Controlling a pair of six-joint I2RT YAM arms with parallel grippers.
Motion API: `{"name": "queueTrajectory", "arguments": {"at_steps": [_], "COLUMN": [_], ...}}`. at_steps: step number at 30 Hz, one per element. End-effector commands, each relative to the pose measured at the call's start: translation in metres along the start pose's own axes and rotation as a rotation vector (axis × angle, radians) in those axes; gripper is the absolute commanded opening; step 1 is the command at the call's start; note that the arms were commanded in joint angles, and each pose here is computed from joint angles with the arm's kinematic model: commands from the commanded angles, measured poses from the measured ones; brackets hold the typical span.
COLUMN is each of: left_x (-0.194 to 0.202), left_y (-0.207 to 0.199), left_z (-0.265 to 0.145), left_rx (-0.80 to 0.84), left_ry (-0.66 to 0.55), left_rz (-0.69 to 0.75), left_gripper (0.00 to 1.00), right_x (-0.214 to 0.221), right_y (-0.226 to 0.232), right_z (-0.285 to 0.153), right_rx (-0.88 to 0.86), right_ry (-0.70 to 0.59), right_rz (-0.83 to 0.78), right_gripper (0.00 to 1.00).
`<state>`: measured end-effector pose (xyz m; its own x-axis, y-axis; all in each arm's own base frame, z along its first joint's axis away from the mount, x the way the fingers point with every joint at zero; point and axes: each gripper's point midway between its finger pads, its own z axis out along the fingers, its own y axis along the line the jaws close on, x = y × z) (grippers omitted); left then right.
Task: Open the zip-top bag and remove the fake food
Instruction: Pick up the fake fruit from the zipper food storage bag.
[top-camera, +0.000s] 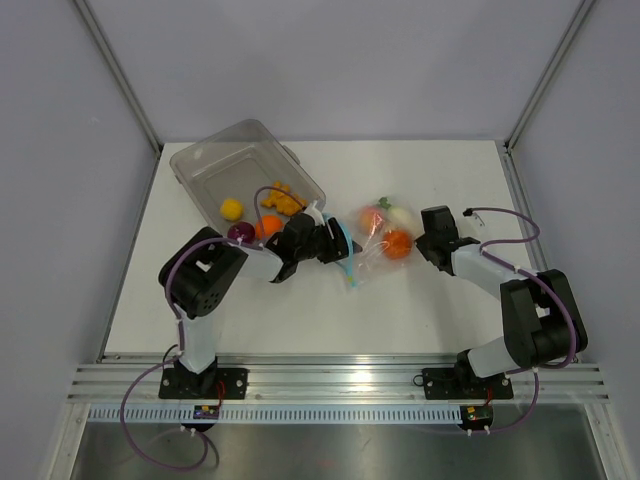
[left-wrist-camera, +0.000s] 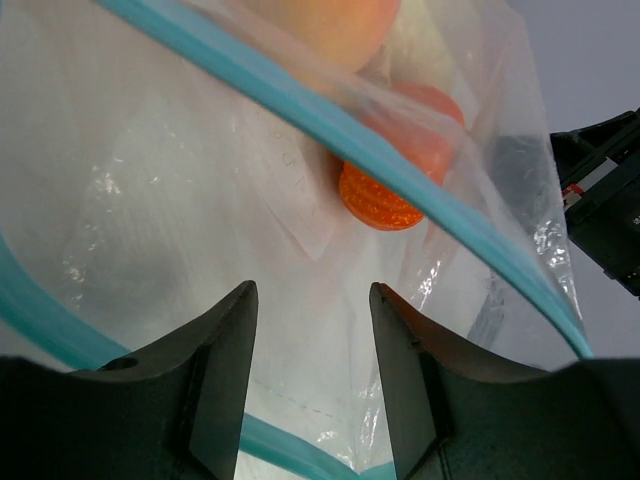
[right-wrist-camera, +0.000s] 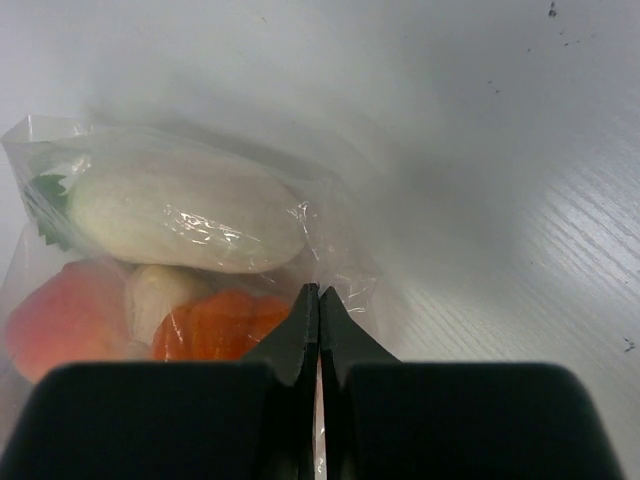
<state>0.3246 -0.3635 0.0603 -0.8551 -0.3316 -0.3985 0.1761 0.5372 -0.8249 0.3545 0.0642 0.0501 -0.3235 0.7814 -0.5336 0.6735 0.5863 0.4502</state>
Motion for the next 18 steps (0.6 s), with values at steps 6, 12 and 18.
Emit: {"name": "queueTrajectory", "arguments": {"at_steps": [6,12,18], "left_x": [-0.002,-0.004,-0.006], "left_y": [-0.018,-0.025,-0.035], "left_z": [0.016,0.016,0.013], "left_rx": [0.095,0.126,0.18], "left_ry": [0.028,0.026,0.011], "left_rz": [0.057,0.073,0.089], "left_gripper": [0.53,0.56,0.57], "right_x": [0.005,0.014,0.024], "right_y": [0.021,0.027,0.034], "right_z": [0.0,0.003,0.005], "right_rx": [-0.089,-0.113,-0.145], "right_ry": [0.033,0.073,0.123], "right_rz": [-0.03,-0.057,-0.075], "right_gripper": [0.0,0.0,0.0]}}
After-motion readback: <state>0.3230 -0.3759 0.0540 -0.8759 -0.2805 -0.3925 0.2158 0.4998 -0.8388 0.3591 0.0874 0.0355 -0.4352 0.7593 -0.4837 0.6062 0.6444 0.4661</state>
